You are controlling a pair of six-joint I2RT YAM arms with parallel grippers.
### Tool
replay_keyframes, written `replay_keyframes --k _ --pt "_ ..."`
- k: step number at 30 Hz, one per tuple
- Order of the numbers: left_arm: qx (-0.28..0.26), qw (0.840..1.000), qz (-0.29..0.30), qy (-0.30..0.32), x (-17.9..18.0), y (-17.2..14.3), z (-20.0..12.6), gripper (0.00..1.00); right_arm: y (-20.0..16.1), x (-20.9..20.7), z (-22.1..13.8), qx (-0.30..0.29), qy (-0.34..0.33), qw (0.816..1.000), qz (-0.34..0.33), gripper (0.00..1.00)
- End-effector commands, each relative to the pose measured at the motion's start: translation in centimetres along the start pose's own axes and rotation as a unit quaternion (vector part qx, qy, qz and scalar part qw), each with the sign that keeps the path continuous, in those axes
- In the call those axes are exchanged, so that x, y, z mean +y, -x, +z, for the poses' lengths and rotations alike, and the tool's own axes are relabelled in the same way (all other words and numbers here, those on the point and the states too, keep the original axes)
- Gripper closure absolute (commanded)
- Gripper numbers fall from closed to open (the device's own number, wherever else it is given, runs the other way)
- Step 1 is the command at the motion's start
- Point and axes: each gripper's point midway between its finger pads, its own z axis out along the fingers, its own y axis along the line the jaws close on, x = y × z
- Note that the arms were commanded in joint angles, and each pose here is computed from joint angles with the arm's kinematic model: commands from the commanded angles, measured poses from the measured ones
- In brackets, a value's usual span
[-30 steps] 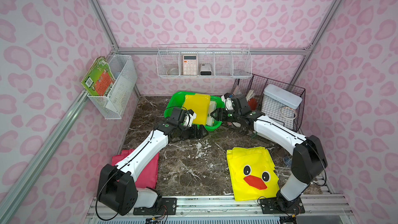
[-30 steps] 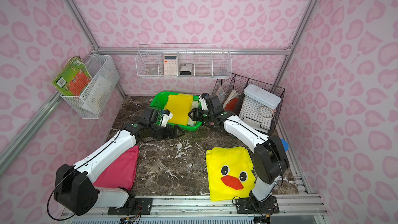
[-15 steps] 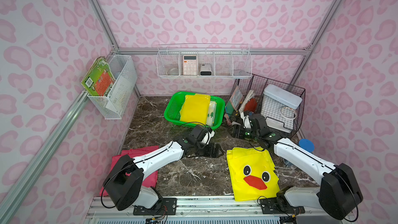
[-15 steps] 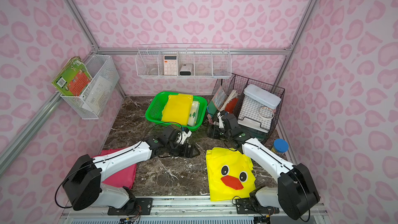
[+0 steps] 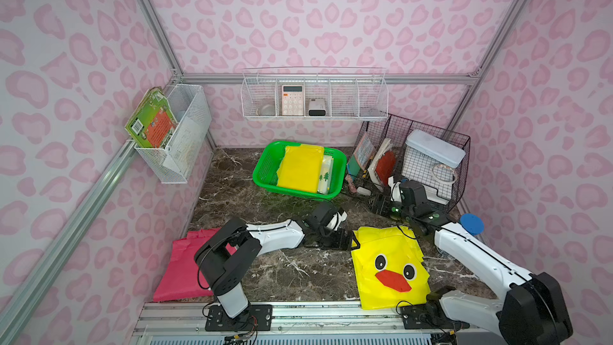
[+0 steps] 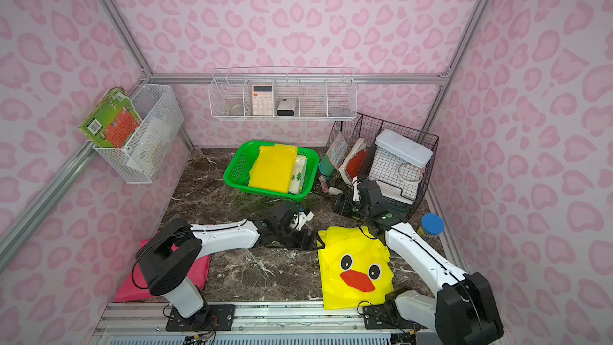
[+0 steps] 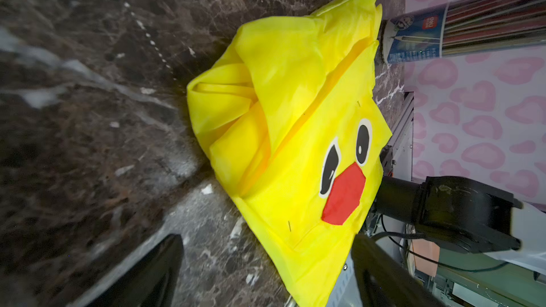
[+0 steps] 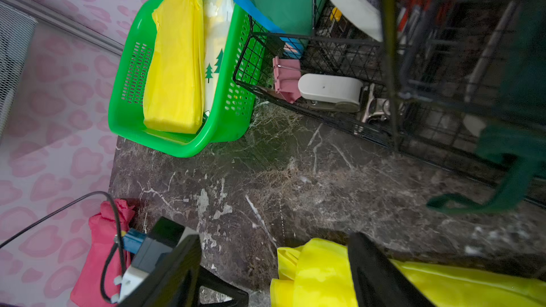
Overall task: Put the folded raincoat in the basket
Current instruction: Move the raincoat to the center of the board.
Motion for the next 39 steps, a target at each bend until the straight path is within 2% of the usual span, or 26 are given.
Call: replay_keyframes --k 1,9,12,15,17,21,28,34,39 --pt "0.002 0.999 0.017 -0.032 -1.4 0.7 0.6 0.09 0.0 -0.3 -0.1 0.004 -0.007 1.0 -0.006 0.2" --pt "0.037 0.999 0.01 -0.037 -1.0 0.8 2.7 0.16 1.2 -0.5 -0.6 -0.005 -0.012 1.0 -0.011 0.2" --pt "0.046 0.998 0.006 -0.04 -0.8 0.8 3.3 0.22 1.6 -0.7 -0.9 -0.011 -0.014 1.0 -0.012 0.2" --pt "0.048 0.998 0.003 -0.043 -0.5 0.9 3.6 0.41 1.9 -0.8 -1.1 -0.017 -0.014 1.0 -0.012 0.2" --pt "0.046 0.998 -0.002 -0.044 -0.2 1.1 3.6 0.66 2.0 -0.7 -1.2 -0.018 -0.013 1.0 -0.014 0.2" --pt "0.032 0.999 -0.014 -0.041 0.5 1.8 2.9 1.0 1.8 -0.4 -1.0 -0.012 -0.004 1.0 -0.017 0.21" --pt "0.006 0.999 -0.026 -0.031 2.2 3.7 -0.4 1.0 0.8 0.8 -0.3 0.012 0.016 0.999 -0.037 0.21" --pt "0.029 0.999 -0.03 -0.001 4.4 2.8 -4.2 1.0 -2.8 2.2 1.4 0.062 0.006 0.994 -0.088 0.21" --pt "0.045 0.998 -0.049 0.015 6.6 1.9 -6.2 1.0 -5.2 0.4 2.7 0.092 -0.015 0.993 -0.077 0.22"
